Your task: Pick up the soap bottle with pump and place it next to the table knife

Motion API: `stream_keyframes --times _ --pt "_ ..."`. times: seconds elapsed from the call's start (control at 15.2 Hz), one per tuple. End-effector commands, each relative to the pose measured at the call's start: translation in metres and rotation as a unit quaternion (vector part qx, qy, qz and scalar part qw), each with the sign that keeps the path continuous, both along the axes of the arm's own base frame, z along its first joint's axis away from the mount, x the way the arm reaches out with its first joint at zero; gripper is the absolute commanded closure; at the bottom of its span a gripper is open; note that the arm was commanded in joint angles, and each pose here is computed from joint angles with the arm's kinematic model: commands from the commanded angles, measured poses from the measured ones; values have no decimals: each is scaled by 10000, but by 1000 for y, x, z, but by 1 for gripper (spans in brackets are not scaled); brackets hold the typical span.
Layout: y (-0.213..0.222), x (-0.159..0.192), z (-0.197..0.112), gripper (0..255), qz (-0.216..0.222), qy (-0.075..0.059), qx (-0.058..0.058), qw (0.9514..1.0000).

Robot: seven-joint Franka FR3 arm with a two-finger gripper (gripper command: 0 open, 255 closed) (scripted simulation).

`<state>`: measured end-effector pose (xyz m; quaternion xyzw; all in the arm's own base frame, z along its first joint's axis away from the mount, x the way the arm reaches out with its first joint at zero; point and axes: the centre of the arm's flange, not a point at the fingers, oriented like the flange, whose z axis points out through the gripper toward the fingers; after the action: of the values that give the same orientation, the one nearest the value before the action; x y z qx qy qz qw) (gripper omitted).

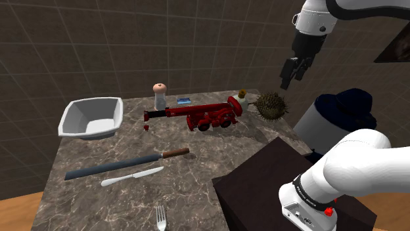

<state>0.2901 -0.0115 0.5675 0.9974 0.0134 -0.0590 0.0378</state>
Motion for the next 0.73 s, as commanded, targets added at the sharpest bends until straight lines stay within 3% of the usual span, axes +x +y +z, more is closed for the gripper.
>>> stream_keyframes --times 0.0,0.66 --pt "0 0 0 0 0 0 0 10000" --pt "-52 90 -80 0 -217 -88 29 9997"
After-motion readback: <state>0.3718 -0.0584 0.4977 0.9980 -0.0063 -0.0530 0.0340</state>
